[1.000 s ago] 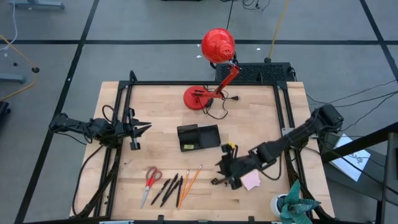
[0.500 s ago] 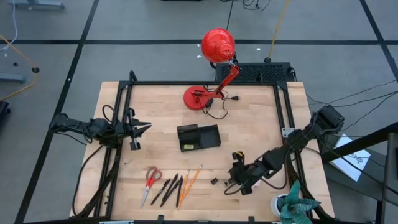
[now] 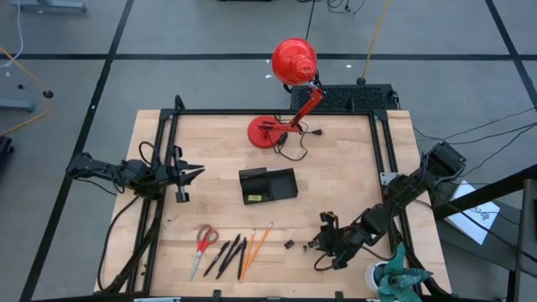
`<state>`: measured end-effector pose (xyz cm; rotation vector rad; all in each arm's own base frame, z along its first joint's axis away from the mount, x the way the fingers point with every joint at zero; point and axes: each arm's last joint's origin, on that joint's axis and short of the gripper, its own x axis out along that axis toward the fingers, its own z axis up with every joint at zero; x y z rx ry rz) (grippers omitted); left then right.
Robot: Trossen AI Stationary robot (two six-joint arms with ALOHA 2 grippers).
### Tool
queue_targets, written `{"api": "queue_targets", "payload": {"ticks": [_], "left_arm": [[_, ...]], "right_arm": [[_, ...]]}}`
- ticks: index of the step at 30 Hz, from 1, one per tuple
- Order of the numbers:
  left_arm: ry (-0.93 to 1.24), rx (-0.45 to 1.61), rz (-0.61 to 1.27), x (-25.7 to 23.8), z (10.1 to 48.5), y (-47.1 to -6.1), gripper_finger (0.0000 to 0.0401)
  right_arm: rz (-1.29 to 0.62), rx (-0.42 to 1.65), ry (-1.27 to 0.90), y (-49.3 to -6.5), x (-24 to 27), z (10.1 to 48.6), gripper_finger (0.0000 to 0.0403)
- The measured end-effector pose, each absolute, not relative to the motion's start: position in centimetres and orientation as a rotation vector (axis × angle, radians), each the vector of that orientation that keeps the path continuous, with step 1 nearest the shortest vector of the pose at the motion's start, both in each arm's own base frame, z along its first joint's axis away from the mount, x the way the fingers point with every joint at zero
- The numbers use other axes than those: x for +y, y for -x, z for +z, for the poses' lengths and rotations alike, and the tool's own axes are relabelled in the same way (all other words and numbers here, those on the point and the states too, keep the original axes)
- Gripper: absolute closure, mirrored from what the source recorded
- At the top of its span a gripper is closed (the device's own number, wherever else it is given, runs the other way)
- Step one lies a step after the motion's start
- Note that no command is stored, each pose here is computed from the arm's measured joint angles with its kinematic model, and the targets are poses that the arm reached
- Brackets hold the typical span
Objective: Pick and place office supplies into organizer
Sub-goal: Put the right black binder clip into the desk organizer
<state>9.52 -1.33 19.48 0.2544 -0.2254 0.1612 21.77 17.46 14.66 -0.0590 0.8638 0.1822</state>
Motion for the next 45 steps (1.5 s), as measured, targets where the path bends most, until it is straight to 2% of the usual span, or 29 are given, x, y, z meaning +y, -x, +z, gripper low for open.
{"api": "queue_targets", "payload": {"ticks": [14, 25, 28, 34, 45], "left_arm": [[-0.254, -0.22, 0.179, -1.3, 19.5, -9.5, 0.0354], [-0.248, -0.219, 0.185, -1.3, 19.5, -9.5, 0.0354], [-0.248, -0.219, 0.185, -1.3, 19.5, -9.5, 0.0354], [-0.252, -0.211, 0.185, -1.3, 19.4, -9.5, 0.0354], [-0.252, -0.212, 0.185, -1.3, 19.4, -9.5, 0.0354]], "right_arm": [[0.189, 0.814, 0.07, -21.3, 17.4, 13.6, 0.0273], [0.195, 0.83, 0.118, -22.1, 18.1, 10.7, 0.0276], [0.198, 0.83, 0.129, -22.1, 18.1, 10.8, 0.0301], [0.23, 0.803, 0.15, -22.0, 18.0, 11.9, 0.039], [0.236, 0.673, 0.2, -21.9, 17.5, 15.1, 0.0398]]}}
